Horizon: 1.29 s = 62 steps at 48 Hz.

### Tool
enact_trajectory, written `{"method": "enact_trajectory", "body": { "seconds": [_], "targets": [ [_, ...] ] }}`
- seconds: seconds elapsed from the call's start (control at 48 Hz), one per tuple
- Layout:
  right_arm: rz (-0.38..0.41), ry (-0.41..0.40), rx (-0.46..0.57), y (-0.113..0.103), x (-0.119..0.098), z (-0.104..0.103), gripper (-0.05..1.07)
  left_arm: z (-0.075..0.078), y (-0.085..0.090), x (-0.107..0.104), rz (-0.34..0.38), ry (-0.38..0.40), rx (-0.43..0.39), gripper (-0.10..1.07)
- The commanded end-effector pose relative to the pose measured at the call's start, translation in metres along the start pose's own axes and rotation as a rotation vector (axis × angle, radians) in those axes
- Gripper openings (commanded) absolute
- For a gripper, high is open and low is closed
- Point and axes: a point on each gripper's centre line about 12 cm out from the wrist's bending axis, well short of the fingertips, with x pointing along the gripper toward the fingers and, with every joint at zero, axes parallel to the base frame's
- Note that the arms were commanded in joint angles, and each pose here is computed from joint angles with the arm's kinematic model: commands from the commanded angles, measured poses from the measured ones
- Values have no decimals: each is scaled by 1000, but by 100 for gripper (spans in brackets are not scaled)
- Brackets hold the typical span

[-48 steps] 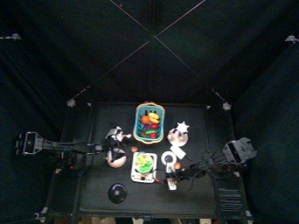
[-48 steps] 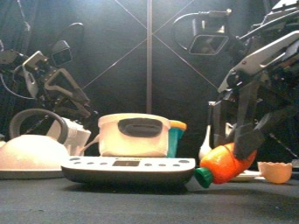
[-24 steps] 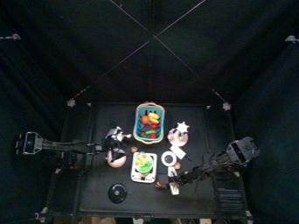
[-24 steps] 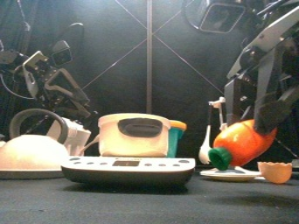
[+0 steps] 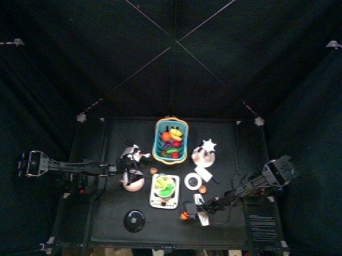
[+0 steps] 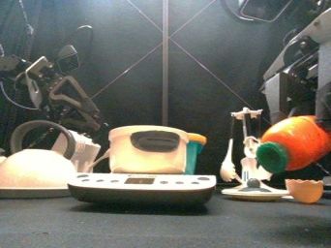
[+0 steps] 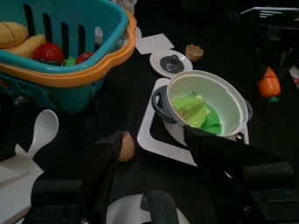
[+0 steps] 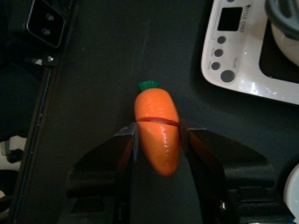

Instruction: Reorient carrot

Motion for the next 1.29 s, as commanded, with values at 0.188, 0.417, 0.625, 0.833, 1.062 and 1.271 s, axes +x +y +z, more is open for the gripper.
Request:
{"method": "enact_trajectory", "body": {
  "seconds": [0.188, 0.417, 0.625, 0.833, 1.062, 1.271],
  "targets": [
    [-93, 46, 130, -23, -12, 5, 68, 11, -1, 2, -3, -31, 0, 93],
    [-130, 103, 264, -29, -17, 6, 68, 9, -1, 2, -3, -26, -2, 93],
    [-75, 68, 431, -26, -21, 14, 68, 8, -1, 2, -2, -25, 0, 93],
    [-68, 43, 518, -34, -26, 17, 68, 5, -1, 1, -2, -17, 3, 93],
    [-137, -6, 480, -64, -30, 26, 68, -2, 1, -2, 2, 3, 3, 93],
    [-148, -89, 443, -83, -25, 32, 68, -9, 1, -3, 1, 19, 1, 93]
  ]
}}
